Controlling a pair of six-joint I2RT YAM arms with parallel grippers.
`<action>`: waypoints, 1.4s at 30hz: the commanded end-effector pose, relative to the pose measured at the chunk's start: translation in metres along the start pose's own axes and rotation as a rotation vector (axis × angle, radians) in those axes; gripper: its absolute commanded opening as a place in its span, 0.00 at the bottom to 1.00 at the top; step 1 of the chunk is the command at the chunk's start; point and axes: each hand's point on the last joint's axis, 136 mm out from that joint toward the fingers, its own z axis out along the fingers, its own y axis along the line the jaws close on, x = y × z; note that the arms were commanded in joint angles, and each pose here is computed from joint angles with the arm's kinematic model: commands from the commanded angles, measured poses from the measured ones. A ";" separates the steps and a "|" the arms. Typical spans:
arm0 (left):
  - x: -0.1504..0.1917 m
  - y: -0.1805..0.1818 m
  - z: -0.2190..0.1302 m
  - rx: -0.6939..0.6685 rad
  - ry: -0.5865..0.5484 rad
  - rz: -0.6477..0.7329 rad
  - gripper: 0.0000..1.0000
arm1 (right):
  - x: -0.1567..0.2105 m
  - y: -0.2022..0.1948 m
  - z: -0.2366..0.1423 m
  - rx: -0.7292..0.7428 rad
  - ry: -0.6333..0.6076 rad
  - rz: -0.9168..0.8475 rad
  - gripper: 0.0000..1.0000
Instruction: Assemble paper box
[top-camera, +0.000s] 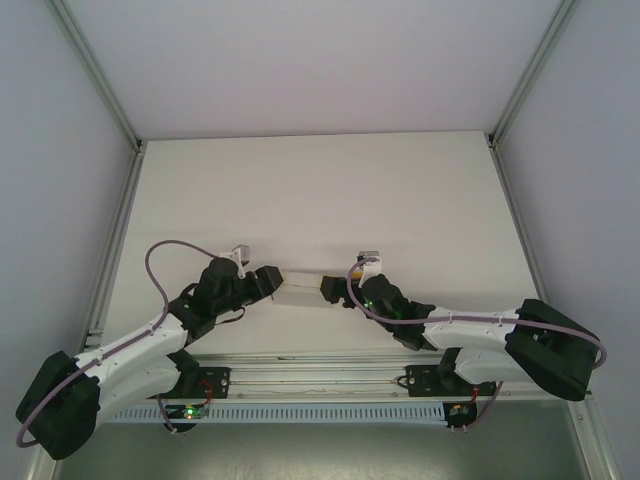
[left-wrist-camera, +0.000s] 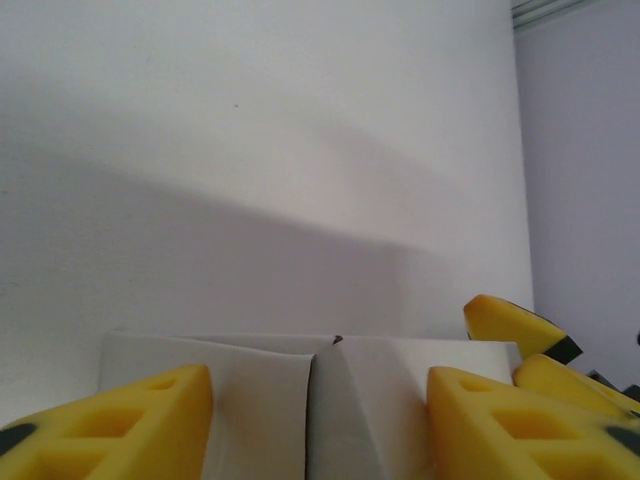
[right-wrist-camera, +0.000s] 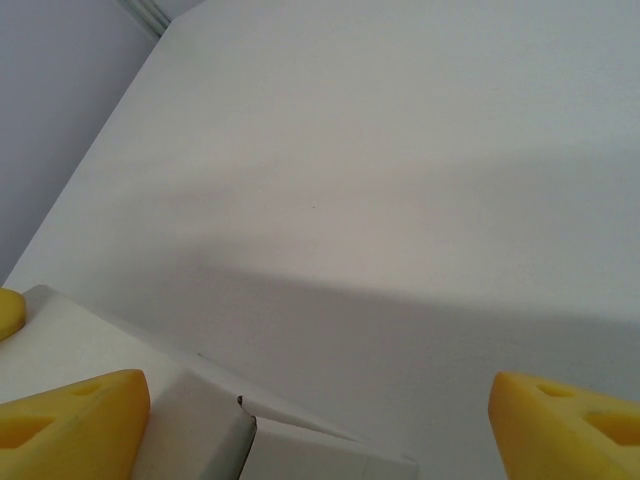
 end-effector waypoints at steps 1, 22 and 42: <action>0.014 0.050 -0.003 -0.127 0.002 -0.023 0.49 | 0.078 -0.100 -0.022 0.319 0.286 -0.199 0.86; 0.027 0.088 -0.009 -0.190 -0.028 -0.002 0.10 | 0.087 -0.086 -0.011 0.166 0.346 -0.243 0.78; 0.035 0.094 -0.014 -0.151 -0.044 0.018 0.00 | 0.090 -0.069 0.004 0.048 0.336 -0.280 0.11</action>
